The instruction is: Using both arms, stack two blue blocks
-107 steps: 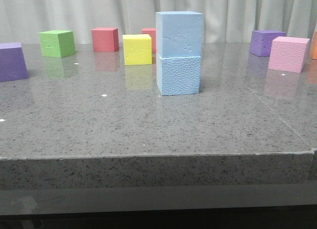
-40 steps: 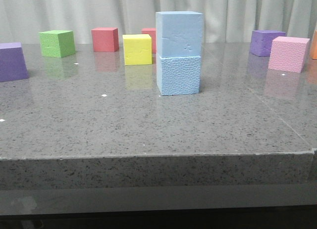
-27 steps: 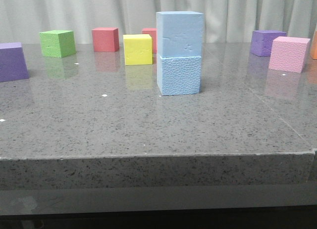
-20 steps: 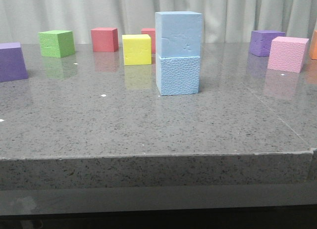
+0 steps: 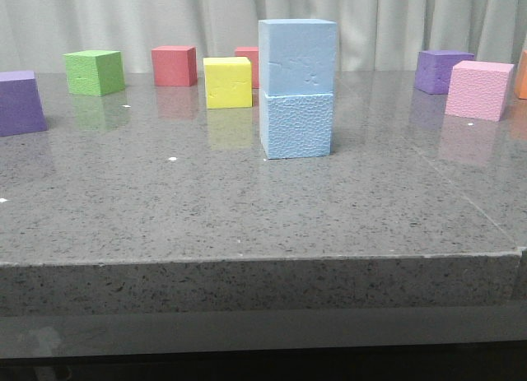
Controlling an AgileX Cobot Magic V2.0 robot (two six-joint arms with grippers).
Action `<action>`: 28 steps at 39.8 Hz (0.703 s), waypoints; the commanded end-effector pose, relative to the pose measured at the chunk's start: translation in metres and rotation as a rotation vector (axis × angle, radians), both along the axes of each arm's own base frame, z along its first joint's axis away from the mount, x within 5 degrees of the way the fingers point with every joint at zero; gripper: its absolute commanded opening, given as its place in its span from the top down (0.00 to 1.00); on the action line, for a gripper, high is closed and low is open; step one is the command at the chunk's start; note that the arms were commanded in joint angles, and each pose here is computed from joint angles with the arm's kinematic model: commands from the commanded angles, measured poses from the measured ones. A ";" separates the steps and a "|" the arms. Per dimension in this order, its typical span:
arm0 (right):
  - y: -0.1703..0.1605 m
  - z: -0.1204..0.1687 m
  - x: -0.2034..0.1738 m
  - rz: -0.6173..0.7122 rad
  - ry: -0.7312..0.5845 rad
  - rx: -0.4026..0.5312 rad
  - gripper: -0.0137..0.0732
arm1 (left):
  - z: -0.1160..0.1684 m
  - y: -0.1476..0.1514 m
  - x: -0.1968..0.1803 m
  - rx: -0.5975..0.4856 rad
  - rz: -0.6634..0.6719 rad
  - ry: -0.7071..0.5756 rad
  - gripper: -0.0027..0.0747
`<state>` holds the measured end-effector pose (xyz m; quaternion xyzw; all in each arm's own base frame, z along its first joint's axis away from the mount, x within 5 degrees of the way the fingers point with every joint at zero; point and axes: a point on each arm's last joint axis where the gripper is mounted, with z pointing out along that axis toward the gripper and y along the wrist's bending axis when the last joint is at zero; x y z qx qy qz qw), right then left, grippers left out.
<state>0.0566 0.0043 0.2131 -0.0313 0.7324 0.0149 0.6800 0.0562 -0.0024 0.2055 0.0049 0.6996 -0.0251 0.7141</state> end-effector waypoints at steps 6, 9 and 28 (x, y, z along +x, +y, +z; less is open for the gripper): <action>-0.005 -0.001 -0.002 -0.065 -0.230 0.043 0.92 | 0.009 0.000 -0.002 -0.012 0.000 -0.099 0.99; -0.005 -0.001 -0.002 -0.068 -0.222 0.045 0.92 | 0.009 0.000 -0.002 -0.012 0.000 -0.099 0.99; -0.005 -0.001 -0.003 -0.068 -0.225 0.045 0.92 | 0.009 0.000 -0.002 -0.012 0.000 -0.099 0.99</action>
